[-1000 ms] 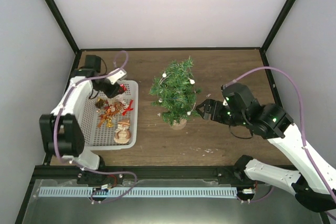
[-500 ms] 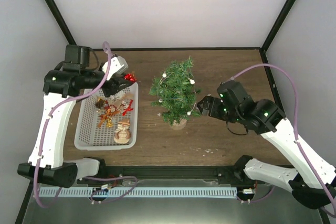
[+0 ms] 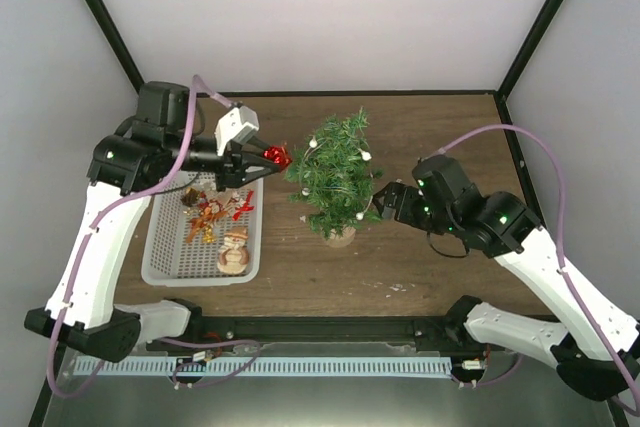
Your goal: Decorate the small christmas tree
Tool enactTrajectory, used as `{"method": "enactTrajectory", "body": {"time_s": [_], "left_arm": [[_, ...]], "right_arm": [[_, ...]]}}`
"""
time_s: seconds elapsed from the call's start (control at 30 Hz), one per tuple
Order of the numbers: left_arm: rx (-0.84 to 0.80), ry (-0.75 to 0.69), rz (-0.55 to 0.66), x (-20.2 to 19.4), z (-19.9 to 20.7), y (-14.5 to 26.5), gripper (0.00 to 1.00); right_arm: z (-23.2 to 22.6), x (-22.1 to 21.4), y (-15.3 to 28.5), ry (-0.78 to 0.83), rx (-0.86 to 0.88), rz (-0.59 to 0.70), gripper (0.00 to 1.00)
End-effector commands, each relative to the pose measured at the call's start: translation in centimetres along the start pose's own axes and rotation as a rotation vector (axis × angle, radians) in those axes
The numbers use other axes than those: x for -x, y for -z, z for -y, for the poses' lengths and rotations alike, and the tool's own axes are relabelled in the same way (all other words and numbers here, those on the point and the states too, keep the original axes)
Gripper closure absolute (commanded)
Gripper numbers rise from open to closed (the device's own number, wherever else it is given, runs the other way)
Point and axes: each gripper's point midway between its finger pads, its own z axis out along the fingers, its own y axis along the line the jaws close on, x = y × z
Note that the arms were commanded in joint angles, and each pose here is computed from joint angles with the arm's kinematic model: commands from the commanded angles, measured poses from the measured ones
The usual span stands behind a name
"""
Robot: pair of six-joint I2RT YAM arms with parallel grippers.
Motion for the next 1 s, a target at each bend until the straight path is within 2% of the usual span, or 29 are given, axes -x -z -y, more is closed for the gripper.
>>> {"method": "enactTrajectory", "body": {"time_s": [0.0,0.27,0.97], "left_arm": [[-0.04,0.017,0.044,1.5,-1.2,-1.5,0.64],[-0.045,-0.011,0.035,1.5,-2.5,-5.3,0.63],[-0.079,0.049,0.037,-0.6,-4.0,-9.1,0.62]], "right_arm": [[0.7,0.0,1.0,-0.057,0.006,0.027,0.12],[1.6,-0.5,1.8,-0.101,0.007,0.033,0.12],[2.2,-0.8,2.4,-0.116,-0.005,0.031,0.12]]}}
